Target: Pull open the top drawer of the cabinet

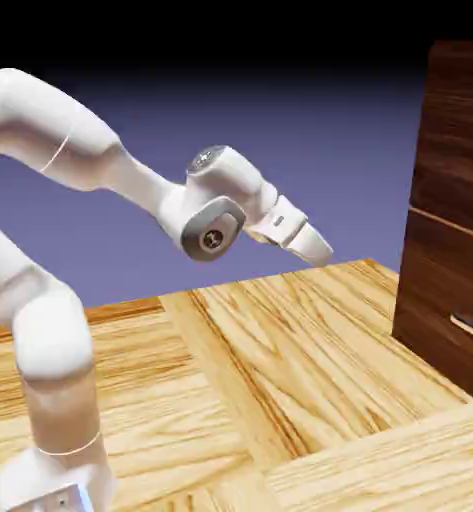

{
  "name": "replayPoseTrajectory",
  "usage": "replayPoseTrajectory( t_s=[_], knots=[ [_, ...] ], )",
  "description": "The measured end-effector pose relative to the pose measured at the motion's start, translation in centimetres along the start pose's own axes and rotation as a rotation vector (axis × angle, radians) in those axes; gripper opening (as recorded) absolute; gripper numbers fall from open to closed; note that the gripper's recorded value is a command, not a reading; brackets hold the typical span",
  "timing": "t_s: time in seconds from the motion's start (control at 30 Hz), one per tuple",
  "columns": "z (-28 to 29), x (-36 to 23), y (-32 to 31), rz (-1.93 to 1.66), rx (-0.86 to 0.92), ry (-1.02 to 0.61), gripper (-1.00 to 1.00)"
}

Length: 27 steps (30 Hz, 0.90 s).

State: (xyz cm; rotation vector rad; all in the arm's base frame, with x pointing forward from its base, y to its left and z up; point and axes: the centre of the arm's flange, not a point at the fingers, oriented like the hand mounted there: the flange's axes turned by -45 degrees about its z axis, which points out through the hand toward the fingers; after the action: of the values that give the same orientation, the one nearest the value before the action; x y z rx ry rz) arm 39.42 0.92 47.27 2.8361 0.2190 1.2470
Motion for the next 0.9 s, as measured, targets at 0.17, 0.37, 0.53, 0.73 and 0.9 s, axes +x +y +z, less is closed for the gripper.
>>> replayPoseTrajectory(
  t_s=[0.17,0.37,0.53,0.73,0.9],
  knots=[
    [-2.7,5.4,-0.6,-0.37,0.017,0.131,0.0],
    [-5.7,10.7,-0.2,-0.794,-0.033,0.277,0.0],
    [-7.5,14.3,0.9,-1.132,-0.126,0.371,0.0],
    [-8.4,17.6,2.9,-1.524,-0.286,0.433,0.0],
    [-7.9,19.7,4.9,-1.846,-0.445,0.429,0.0]
  ],
)
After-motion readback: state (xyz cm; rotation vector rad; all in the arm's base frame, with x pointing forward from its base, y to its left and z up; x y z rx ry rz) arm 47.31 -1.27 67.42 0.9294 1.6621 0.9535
